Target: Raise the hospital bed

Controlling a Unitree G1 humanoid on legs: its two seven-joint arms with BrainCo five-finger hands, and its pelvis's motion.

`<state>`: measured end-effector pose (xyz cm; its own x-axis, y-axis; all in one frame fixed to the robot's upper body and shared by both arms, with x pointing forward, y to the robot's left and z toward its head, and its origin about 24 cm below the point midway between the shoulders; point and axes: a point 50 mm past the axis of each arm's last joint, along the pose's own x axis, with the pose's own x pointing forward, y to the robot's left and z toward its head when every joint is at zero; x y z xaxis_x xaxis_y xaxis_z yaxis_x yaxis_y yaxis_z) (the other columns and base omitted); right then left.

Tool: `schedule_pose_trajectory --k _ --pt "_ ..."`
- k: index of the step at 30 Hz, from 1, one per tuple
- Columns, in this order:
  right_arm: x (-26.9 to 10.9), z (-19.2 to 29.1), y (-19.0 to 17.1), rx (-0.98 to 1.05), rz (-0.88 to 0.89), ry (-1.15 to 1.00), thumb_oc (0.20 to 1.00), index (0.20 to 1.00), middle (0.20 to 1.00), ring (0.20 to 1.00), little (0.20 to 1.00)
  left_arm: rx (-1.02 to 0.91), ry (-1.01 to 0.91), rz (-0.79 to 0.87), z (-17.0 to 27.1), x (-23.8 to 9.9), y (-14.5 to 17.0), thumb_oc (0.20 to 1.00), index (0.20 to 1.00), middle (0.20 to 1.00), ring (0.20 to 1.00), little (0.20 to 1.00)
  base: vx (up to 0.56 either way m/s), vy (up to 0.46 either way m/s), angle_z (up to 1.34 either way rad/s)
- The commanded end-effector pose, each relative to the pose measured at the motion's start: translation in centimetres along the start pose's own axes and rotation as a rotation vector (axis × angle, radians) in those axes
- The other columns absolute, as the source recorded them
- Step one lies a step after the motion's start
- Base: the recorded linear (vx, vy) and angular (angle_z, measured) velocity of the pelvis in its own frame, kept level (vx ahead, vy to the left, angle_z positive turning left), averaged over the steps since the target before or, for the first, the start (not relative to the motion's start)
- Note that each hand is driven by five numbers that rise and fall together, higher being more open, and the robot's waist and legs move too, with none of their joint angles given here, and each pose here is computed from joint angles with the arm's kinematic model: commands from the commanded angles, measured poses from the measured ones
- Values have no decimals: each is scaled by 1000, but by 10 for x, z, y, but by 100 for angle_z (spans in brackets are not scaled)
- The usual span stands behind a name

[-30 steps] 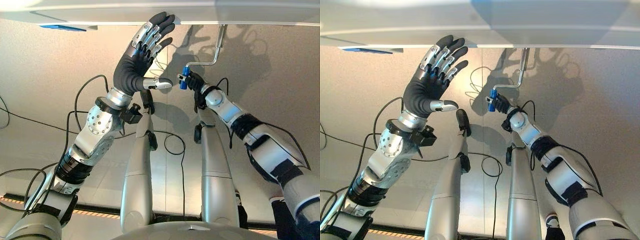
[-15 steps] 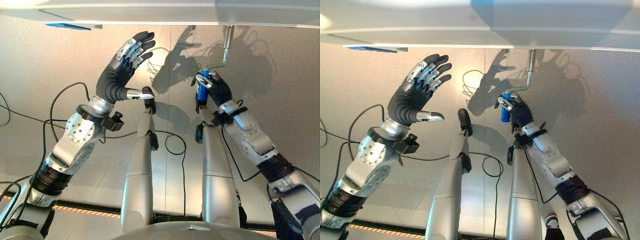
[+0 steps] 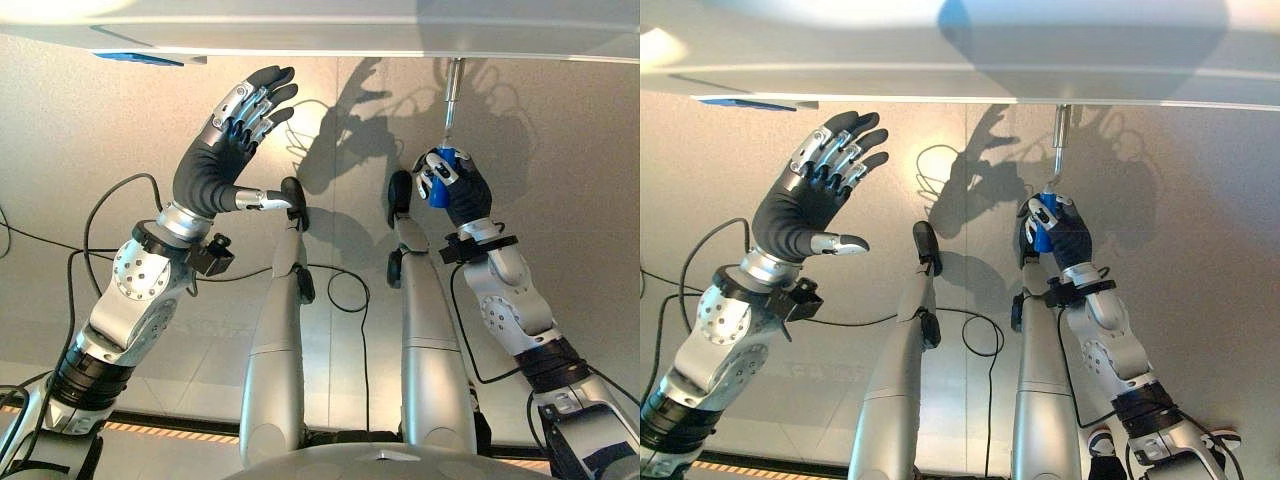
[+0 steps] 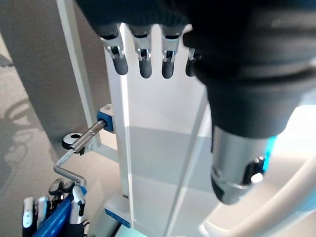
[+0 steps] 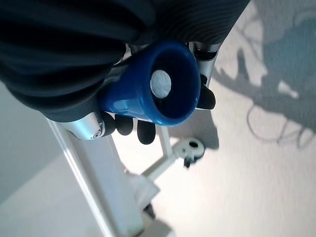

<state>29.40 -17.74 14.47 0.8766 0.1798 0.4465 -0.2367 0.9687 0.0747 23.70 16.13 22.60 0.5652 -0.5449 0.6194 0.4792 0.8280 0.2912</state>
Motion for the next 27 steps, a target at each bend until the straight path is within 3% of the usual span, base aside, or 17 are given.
schedule_pose_trajectory --k 1,5,8,14,23,24,27 --pt "17 93 -56 -70 -302 -474 200 200 200 200 200 -14 -152 -31 24 4 -6 1000 1000 1000 1000 1000 0 0 0" --pt "20 84 -89 -163 -478 -398 200 200 200 200 200 -28 -162 -36 23 8 -7 1000 1000 1000 1000 1000 0 -2 -1" --pt "21 80 -98 -202 -512 -357 200 200 200 200 200 -24 -168 -41 24 9 -7 1000 1000 1000 1000 1000 1 -1 -1" --pt "19 47 -147 -323 -658 -67 200 200 200 200 200 -32 -152 -93 22 13 -13 1000 1000 1000 1000 1000 1 -6 -4" --pt "8 22 -186 -446 -722 257 200 200 200 200 200 -42 -142 -154 22 18 -22 1000 1000 1000 1000 1000 0 0 0" --pt "5 15 -193 -614 -676 417 200 200 200 200 200 -45 -136 -184 21 21 -26 1000 1000 1000 1000 1000 0 0 0" --pt "1 8 -200 -702 -646 561 200 200 200 200 200 -64 -134 -213 18 25 -30 1000 1000 1000 1000 1000 -4 -2 1"
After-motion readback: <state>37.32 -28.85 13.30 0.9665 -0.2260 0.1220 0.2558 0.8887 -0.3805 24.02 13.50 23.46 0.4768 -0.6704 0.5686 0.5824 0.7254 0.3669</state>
